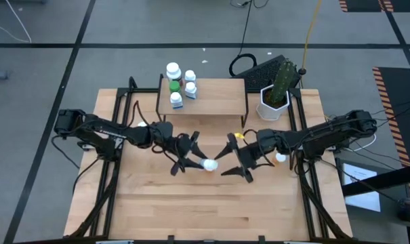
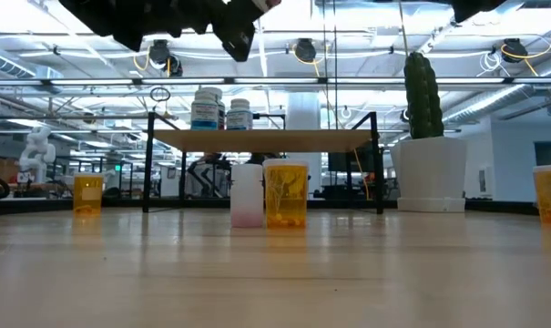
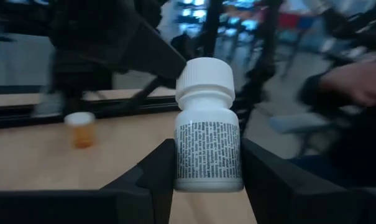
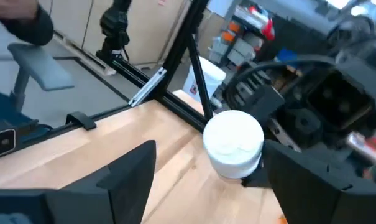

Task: Pick and place medicine bottles onto shelf by color
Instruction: Put the white red pill bottle on the shelf

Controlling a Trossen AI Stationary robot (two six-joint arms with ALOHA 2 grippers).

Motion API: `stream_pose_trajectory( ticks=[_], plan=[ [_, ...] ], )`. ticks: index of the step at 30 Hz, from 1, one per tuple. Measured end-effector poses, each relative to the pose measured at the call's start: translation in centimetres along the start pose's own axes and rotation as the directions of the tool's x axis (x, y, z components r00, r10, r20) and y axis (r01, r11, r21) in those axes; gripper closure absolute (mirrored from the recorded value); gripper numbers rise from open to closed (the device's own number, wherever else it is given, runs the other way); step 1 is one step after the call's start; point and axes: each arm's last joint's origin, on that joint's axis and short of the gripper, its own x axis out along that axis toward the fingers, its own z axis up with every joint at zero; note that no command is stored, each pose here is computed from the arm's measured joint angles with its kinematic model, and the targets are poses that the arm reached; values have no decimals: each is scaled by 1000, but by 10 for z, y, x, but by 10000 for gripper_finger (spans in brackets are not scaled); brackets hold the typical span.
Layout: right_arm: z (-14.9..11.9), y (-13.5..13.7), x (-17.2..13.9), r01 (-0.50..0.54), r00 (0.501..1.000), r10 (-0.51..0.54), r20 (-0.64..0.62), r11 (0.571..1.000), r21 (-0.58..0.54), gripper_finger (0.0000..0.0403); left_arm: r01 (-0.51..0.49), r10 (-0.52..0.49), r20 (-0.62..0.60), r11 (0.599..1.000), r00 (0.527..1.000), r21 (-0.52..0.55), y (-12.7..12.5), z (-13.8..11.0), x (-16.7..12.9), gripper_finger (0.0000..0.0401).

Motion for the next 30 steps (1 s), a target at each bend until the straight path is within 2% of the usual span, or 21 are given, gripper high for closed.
stream_pose_trajectory(
  ticks=[5,8,15,22,30],
  plan=[
    [4,4,4,-1,999,6,45,995,-101,134,77,-76,20,996,997,-43,0,2,-1,239],
    [2,3,9,19,997,-9,74,989,-145,144,76,-75,18,994,997,-76,-2,2,0,240],
    [-13,3,22,26,999,-14,52,966,-256,149,71,-70,16,992,997,-109,-5,2,2,237],
    [-7,-2,28,45,996,-19,92,957,-288,160,62,-62,4,987,998,-149,-4,0,1,242],
    [-8,-5,28,32,997,-12,74,961,-275,232,39,-39,-1,983,999,-181,-4,0,1,239]
  ],
)
